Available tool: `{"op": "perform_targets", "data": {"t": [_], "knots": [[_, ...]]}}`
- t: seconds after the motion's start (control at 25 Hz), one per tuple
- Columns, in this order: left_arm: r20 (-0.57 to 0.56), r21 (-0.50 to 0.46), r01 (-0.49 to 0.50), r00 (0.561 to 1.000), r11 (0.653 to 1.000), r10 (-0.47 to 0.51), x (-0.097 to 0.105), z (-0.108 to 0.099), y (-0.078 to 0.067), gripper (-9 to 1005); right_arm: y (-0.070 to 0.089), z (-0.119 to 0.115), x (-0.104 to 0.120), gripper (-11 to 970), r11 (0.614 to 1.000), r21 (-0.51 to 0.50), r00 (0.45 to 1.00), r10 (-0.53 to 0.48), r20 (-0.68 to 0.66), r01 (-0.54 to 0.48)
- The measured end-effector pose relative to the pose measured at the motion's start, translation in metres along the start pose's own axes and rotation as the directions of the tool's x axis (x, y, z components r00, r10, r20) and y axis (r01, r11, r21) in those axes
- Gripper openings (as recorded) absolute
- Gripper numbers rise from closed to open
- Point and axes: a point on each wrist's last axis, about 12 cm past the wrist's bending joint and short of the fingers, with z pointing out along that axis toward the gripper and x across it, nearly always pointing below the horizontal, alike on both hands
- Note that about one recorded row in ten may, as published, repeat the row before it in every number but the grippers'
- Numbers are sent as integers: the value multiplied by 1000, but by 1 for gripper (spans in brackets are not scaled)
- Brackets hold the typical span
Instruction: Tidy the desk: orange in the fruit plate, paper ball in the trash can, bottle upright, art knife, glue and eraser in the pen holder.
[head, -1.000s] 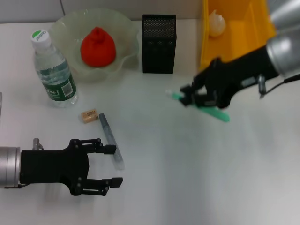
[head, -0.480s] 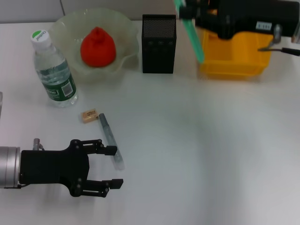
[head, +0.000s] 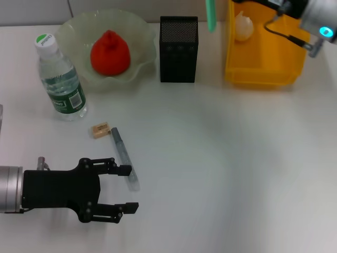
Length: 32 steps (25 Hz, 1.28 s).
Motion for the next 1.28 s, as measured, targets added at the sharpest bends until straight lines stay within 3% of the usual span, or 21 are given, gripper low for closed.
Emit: {"op": "perform_targets", "data": {"t": [0.32, 0.64, 1.04, 1.28], "knots": [[6, -2, -4, 1000, 1000, 4, 1, 0, -1, 736, -6, 40, 10, 174, 992, 111, 998, -57, -26, 60], [12, 2, 3, 1000, 1000, -3, 2, 2, -3, 732, -6, 64, 16, 175, 980, 163, 990, -101, -102, 117], [15, 2, 3, 1000, 1000, -3, 2, 3, -3, 728, -2, 74, 17, 176, 974, 156, 982, -143, -121, 161], [22, 4, 1, 1000, 1000, -1, 1, 3, -3, 726, -2, 69, 22, 177, 960, 205, 982, -181, -56, 189]]}}
